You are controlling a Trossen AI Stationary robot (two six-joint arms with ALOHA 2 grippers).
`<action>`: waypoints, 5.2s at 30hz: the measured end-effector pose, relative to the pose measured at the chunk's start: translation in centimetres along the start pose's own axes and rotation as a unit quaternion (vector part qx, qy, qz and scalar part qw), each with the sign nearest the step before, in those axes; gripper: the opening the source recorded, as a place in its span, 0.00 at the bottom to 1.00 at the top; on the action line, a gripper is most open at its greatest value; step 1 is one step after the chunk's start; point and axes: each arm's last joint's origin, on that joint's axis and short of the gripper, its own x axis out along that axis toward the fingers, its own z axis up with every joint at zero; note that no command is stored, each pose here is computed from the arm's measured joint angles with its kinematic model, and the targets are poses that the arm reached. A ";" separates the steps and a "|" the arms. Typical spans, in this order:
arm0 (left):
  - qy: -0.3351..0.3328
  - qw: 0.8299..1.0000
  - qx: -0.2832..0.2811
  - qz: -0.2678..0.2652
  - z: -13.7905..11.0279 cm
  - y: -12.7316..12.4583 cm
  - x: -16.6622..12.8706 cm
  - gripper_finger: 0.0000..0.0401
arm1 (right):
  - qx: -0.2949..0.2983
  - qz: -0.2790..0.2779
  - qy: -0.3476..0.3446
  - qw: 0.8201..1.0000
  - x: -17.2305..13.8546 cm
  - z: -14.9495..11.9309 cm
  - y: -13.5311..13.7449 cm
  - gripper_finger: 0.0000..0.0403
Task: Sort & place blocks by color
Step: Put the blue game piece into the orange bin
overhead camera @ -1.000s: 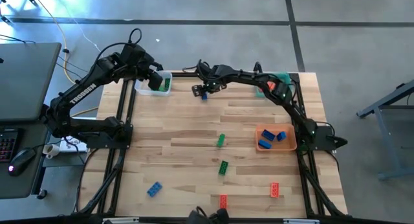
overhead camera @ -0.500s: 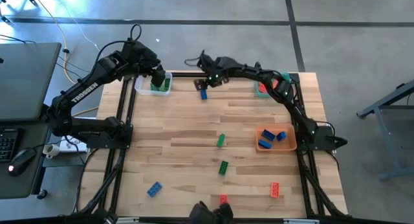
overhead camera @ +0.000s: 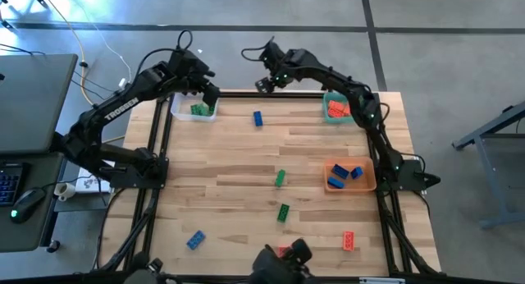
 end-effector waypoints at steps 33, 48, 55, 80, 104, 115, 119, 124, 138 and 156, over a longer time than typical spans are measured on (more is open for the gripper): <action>-0.125 0.972 -0.178 -0.083 8.4 -5.4 4.4 0.60 | 0.025 -0.063 -0.013 0.998 -6.7 2.4 -11.9 0.56; -0.034 0.965 -0.260 -0.014 5.0 -10.4 13.5 0.60 | -0.053 -0.072 -0.015 0.996 -6.8 2.7 -13.0 0.56; -0.007 0.966 -0.258 0.016 3.1 -12.1 16.5 0.60 | -0.067 -0.070 -0.021 0.995 -6.8 2.8 -13.0 0.56; -0.004 0.930 -0.339 0.139 -0.5 -14.7 17.3 0.60 | -0.087 -0.067 -0.034 0.993 -6.8 3.1 -12.9 0.56; 0.095 0.923 -0.354 0.119 -3.0 -14.3 21.4 0.59 | -0.091 -0.064 -0.040 0.993 -6.8 3.2 -12.8 0.56; 0.135 0.916 -0.366 0.094 -3.6 -13.5 23.1 0.59 | -0.086 -0.064 -0.040 0.993 -6.8 3.2 -12.8 0.56; 0.162 0.911 -0.371 0.082 -3.7 -13.3 23.1 0.59 | -0.086 -0.064 -0.035 0.994 -6.8 3.1 -12.8 0.56; 0.180 0.901 -0.385 0.082 -3.6 -12.3 23.2 0.59 | -0.086 -0.063 -0.032 0.994 -6.8 3.1 -12.8 0.56; 0.201 0.883 -0.420 0.054 -3.3 -10.4 24.2 0.59 | -0.086 -0.063 -0.033 0.994 -6.8 3.1 -12.8 0.56; 0.229 0.867 -0.439 0.047 -3.4 -9.3 24.9 0.59 | -0.086 -0.063 -0.028 0.994 -6.8 3.0 -12.8 0.56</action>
